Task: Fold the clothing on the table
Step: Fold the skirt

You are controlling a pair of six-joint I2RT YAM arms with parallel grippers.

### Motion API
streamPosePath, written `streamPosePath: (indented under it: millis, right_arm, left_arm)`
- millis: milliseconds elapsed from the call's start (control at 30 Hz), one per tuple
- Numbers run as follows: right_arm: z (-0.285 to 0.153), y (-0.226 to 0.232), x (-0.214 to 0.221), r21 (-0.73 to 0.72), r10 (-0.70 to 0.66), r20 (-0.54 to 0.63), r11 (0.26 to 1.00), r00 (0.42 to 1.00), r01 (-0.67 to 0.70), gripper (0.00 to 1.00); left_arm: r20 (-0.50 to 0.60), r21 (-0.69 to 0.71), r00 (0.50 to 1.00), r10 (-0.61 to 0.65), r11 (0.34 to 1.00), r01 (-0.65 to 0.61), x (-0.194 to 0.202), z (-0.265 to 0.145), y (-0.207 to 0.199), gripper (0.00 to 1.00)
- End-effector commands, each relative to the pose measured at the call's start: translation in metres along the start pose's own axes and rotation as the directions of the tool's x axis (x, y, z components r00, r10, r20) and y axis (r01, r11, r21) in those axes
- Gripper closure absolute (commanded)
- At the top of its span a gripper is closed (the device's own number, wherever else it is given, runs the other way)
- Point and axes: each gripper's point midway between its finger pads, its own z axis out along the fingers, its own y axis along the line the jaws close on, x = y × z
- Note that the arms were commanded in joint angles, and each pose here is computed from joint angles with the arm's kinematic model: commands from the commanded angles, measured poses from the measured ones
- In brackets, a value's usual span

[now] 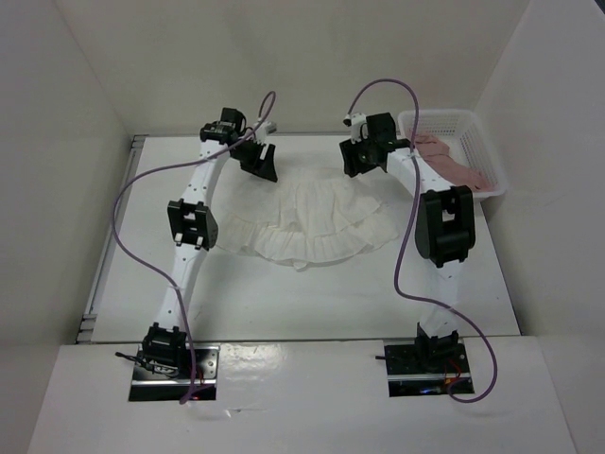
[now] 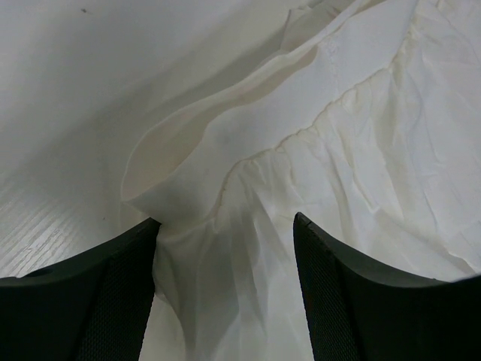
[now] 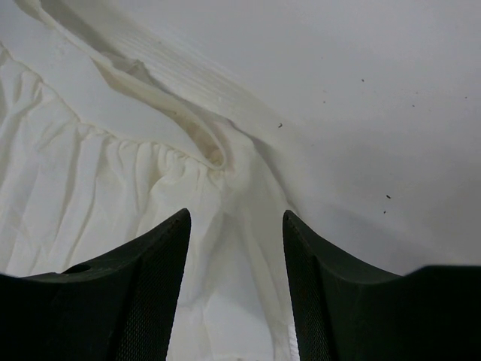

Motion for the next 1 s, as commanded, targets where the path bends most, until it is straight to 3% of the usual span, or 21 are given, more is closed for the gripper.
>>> streamPosePath:
  millis: [0, 300, 500, 700, 867, 967]
  right_arm:
    - [-0.025, -0.011, -0.039, 0.047, -0.018, 0.127, 0.999, 0.992, 0.012, 0.42]
    - [0.001, -0.025, -0.017, 0.036, 0.013, 0.079, 0.999, 0.997, -0.016, 0.42]
    - [0.019, -0.026, -0.016, 0.014, 0.027, 0.066, 1.000, 0.997, -0.027, 0.42]
    - [0.030, -0.022, -0.007, -0.014, 0.043, 0.040, 0.999, 0.998, -0.043, 0.42]
    - [0.029, -0.018, -0.010, -0.036, 0.043, 0.044, 0.998, 0.998, -0.042, 0.42]
    - [0.029, -0.018, -0.010, -0.036, 0.043, 0.044, 0.998, 0.998, -0.042, 0.42]
  left_arm:
    - [0.029, -0.013, 0.997, 0.069, 0.998, -0.069, -0.018, -0.013, -0.015, 0.26]
    - [-0.002, 0.007, 0.999, 0.051, 0.999, -0.051, -0.002, 0.001, -0.009, 0.31]
    - [-0.007, 0.008, 0.999, 0.047, 0.999, -0.047, -0.003, -0.004, -0.012, 0.41]
    - [-0.031, -0.002, 0.999, 0.041, 0.999, -0.042, -0.003, -0.010, -0.020, 0.58]
    - [-0.072, -0.029, 0.997, 0.040, 0.999, -0.043, 0.001, -0.013, -0.029, 0.89]
    - [-0.083, -0.032, 0.996, 0.045, 0.998, -0.048, -0.001, -0.019, -0.039, 0.96]
